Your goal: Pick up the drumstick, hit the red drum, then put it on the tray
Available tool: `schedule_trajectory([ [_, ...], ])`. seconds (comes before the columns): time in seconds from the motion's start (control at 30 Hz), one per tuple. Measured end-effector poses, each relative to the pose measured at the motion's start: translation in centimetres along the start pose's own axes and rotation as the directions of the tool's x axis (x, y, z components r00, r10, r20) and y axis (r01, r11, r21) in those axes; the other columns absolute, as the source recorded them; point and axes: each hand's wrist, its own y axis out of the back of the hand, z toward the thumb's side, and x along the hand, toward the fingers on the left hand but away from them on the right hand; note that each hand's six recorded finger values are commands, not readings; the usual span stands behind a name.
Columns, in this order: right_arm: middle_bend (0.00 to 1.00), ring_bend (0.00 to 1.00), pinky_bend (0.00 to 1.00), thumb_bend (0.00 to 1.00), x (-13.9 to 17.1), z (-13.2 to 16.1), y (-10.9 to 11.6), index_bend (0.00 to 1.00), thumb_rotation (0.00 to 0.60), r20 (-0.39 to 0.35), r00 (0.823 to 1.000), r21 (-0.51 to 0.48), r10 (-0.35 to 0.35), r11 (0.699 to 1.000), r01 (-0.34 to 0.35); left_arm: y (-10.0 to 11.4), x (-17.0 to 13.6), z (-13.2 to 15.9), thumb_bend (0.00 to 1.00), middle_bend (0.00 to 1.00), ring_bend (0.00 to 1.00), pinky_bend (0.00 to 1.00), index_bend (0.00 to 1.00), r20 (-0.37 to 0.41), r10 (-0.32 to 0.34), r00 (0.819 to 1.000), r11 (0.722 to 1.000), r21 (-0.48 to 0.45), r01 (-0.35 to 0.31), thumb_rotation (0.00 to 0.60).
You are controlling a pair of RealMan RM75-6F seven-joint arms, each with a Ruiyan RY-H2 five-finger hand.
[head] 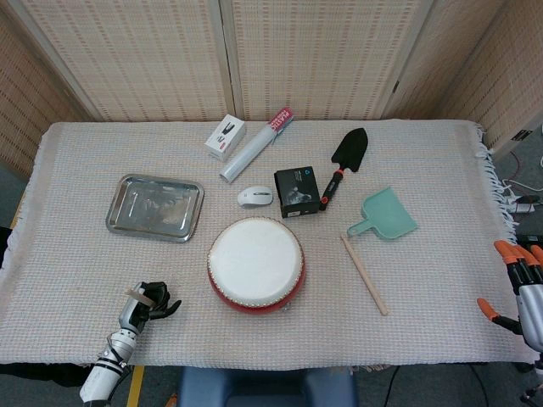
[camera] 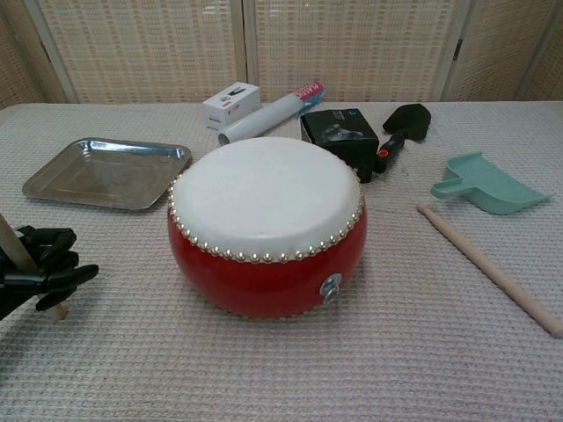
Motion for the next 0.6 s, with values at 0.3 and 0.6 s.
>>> schedule_trajectory([
  [0.3, 0.10, 0.00, 0.08, 0.20, -0.08, -0.04, -0.05, 0.08, 0.600, 0.002, 1.000, -0.001, 0.002, 1.000, -0.002, -0.18, 0.08, -0.39, 0.30, 0.99, 0.96, 0.95, 0.87, 0.001, -0.001, 1.000, 1.000, 0.023, 0.001, 0.600],
  [0.6, 0.10, 0.00, 0.08, 0.20, -0.12, -0.06, -0.26, 0.08, 0.600, 0.004, 1.000, -0.003, 0.009, 1.000, -0.009, -0.29, -0.06, -1.02, 0.33, 0.99, 0.96, 0.95, 0.89, 0.010, 0.009, 1.000, 0.999, 0.034, -0.009, 0.600],
])
